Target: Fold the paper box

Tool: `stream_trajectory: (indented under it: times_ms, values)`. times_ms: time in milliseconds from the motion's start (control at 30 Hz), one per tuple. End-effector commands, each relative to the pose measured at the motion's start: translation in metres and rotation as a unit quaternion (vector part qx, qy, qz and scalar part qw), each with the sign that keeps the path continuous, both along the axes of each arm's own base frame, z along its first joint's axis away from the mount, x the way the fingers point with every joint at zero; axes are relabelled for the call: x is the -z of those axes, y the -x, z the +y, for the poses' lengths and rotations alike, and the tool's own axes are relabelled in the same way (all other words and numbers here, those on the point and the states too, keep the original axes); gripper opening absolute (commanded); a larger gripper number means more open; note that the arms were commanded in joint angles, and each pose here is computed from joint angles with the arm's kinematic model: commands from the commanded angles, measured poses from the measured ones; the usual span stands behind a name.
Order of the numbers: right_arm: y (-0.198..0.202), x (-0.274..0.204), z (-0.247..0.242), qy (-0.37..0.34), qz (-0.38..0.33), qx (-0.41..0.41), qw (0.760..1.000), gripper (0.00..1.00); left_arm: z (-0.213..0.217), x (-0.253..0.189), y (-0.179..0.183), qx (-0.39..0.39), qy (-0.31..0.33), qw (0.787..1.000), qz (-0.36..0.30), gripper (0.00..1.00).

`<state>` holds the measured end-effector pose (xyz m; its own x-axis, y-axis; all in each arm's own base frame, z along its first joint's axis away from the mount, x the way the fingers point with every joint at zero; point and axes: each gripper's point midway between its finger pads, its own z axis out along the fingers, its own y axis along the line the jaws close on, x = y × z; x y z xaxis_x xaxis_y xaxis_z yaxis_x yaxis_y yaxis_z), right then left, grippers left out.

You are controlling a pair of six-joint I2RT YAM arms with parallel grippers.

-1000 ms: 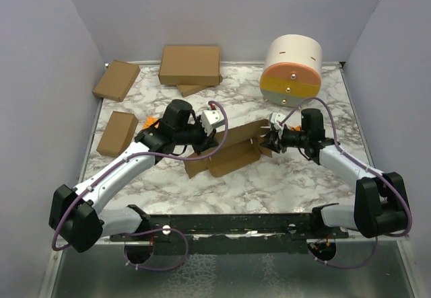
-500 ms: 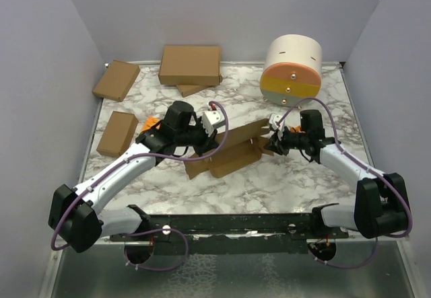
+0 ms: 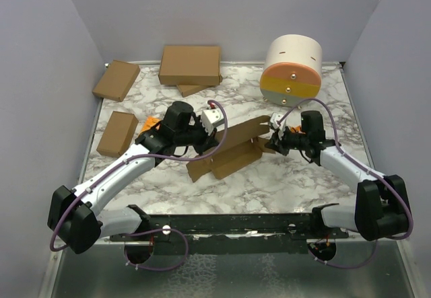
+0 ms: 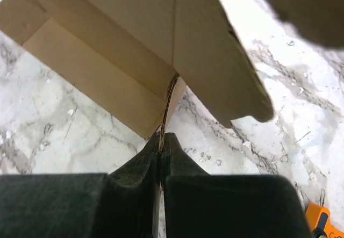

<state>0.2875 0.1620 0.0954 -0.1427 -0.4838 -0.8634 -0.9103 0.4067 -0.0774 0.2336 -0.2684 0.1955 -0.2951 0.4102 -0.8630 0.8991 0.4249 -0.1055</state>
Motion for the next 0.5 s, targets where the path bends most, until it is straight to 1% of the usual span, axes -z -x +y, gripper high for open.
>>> stream_trajectory:
  times_ms: [0, 100, 133, 200, 267, 367, 467]
  values:
    - [-0.02, -0.016, 0.015, -0.053, -0.051, 0.005, 0.997, 0.01, 0.009, -0.003, -0.013, -0.023, -0.025, 0.999, -0.042, 0.0]
    - [-0.03, -0.022, 0.023, -0.088, -0.071, 0.013, 0.993, 0.01, 0.015, -0.006, -0.02, -0.03, -0.041, 0.996, -0.068, 0.0]
    - [-0.036, -0.029, 0.026, -0.103, -0.092, 0.014, 0.99, 0.01, 0.017, -0.007, -0.023, -0.032, -0.046, 0.995, -0.077, 0.0]
    - [-0.044, -0.034, 0.033, -0.103, -0.125, 0.02, 0.987, 0.01, 0.022, -0.009, -0.029, -0.039, -0.059, 0.993, -0.095, 0.0]
    - [-0.05, -0.044, 0.038, -0.119, -0.146, 0.03, 0.982, 0.01, 0.028, -0.01, -0.035, -0.044, -0.073, 0.99, -0.111, 0.0]
    - [-0.058, -0.051, 0.051, -0.127, -0.164, 0.039, 0.978, 0.01, 0.037, -0.009, -0.046, -0.053, -0.093, 0.985, -0.134, 0.0]
    - [-0.058, -0.048, 0.07, -0.121, -0.186, 0.038, 0.974, 0.01, 0.042, -0.005, -0.054, -0.059, -0.103, 0.983, -0.141, 0.0]
